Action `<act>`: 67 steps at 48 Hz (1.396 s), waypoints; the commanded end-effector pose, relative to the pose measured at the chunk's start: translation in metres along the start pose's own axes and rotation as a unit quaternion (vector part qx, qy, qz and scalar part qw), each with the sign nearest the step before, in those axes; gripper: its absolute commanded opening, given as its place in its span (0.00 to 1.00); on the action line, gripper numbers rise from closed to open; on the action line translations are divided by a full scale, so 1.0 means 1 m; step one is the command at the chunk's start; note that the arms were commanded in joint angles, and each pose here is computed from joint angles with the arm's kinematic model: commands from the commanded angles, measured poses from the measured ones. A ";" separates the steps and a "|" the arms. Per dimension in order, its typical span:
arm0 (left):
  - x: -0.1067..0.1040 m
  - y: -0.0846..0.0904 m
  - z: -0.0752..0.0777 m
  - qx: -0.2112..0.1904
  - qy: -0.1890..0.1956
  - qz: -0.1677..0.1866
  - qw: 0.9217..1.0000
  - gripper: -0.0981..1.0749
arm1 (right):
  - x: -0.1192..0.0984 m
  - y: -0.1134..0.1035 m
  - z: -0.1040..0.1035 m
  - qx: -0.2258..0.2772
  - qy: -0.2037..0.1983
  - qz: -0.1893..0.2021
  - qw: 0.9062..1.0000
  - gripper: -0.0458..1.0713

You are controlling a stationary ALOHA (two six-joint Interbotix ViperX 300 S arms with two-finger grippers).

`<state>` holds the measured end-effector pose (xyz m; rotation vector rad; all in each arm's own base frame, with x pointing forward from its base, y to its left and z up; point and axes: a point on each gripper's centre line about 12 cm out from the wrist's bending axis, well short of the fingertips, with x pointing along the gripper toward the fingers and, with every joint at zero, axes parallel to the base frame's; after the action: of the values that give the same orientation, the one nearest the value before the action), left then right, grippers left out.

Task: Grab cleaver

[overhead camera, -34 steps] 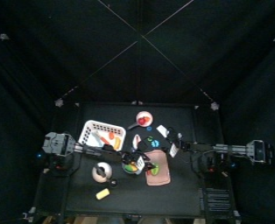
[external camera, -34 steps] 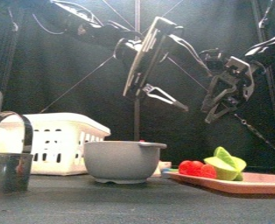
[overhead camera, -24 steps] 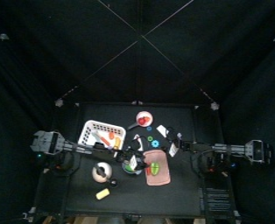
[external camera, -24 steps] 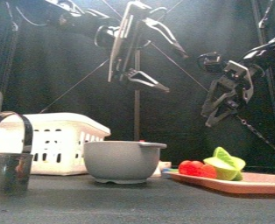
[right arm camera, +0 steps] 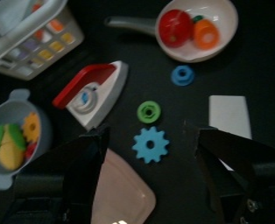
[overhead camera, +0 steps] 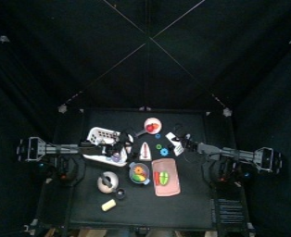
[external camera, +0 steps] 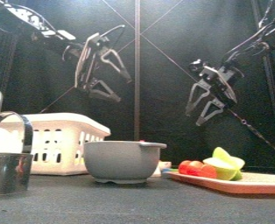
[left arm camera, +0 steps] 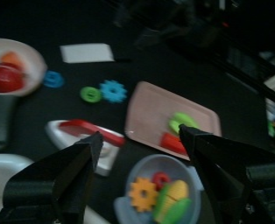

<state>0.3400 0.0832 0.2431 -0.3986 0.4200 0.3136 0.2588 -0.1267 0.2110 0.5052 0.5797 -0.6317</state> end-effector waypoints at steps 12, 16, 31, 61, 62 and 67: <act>0.001 0.091 0.030 0.049 -0.030 0.100 0.993 0.95 | 0.005 -0.022 0.005 0.016 0.098 -0.128 0.987 0.92; 0.008 0.101 0.031 0.054 -0.027 0.103 0.993 0.95 | 0.008 -0.025 -0.004 0.020 0.114 -0.135 0.984 0.92; 0.016 0.090 0.027 0.099 -0.043 0.026 0.994 0.95 | 0.008 -0.009 -0.033 0.033 0.160 -0.114 0.980 0.92; -0.006 0.038 0.001 0.144 -0.073 -0.090 0.983 0.95 | 0.042 -0.023 -0.061 -0.020 0.220 -0.159 0.962 0.92; -0.006 0.038 0.001 0.142 -0.074 -0.089 0.983 0.95 | 0.043 -0.025 -0.061 -0.019 0.222 -0.163 0.961 0.92; -0.006 0.039 0.000 0.139 -0.075 -0.086 0.984 0.95 | 0.048 -0.037 -0.064 -0.013 0.231 -0.179 0.956 0.92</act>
<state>0.3196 0.1148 0.2250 -0.1364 0.3029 0.1076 0.2437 -0.1241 0.1215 0.5216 1.1571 -0.8308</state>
